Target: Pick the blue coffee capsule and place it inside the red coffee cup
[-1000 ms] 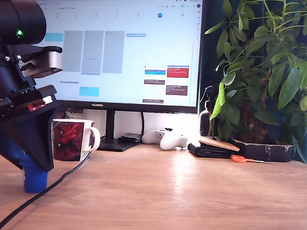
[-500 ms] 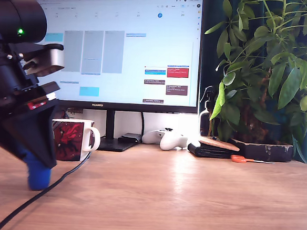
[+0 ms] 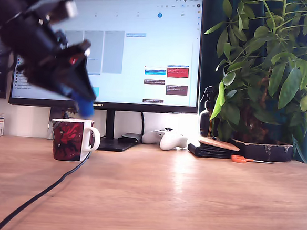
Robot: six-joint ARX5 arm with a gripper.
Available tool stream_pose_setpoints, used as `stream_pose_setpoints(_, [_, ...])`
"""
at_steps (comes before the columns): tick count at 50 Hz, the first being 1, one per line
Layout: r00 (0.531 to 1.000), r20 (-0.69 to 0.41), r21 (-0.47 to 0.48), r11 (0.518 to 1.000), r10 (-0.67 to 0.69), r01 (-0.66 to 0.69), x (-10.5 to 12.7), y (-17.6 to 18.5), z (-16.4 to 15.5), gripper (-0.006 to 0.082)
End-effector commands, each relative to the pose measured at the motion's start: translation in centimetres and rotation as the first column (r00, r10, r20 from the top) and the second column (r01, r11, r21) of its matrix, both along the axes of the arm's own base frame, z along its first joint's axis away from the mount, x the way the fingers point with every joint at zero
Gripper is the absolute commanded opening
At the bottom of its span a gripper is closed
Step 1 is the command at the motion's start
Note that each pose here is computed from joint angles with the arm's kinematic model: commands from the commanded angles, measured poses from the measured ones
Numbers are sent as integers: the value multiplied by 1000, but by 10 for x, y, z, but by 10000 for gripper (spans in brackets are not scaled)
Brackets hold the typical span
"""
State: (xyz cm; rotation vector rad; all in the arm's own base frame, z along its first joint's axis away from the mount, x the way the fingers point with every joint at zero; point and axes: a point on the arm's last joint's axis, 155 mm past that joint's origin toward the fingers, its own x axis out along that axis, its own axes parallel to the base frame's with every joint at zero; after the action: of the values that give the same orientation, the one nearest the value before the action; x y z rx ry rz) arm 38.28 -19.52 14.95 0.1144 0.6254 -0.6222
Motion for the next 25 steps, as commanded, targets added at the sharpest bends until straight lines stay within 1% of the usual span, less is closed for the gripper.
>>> stream_pose_setpoints(1, [999, 43, -3, 1000, 15, -15, 9, 7, 8, 141])
stream_pose_setpoints(6, [994, 96, -17, 999, 46, -45, 23, 19, 19, 141])
stream_pose_setpoints(16, [984, 144, -36, 994, 108, -104, 42, 42, 27, 141])
stream_pose_setpoints(25, [983, 146, -46, 993, 113, -107, 52, 45, 18, 141])
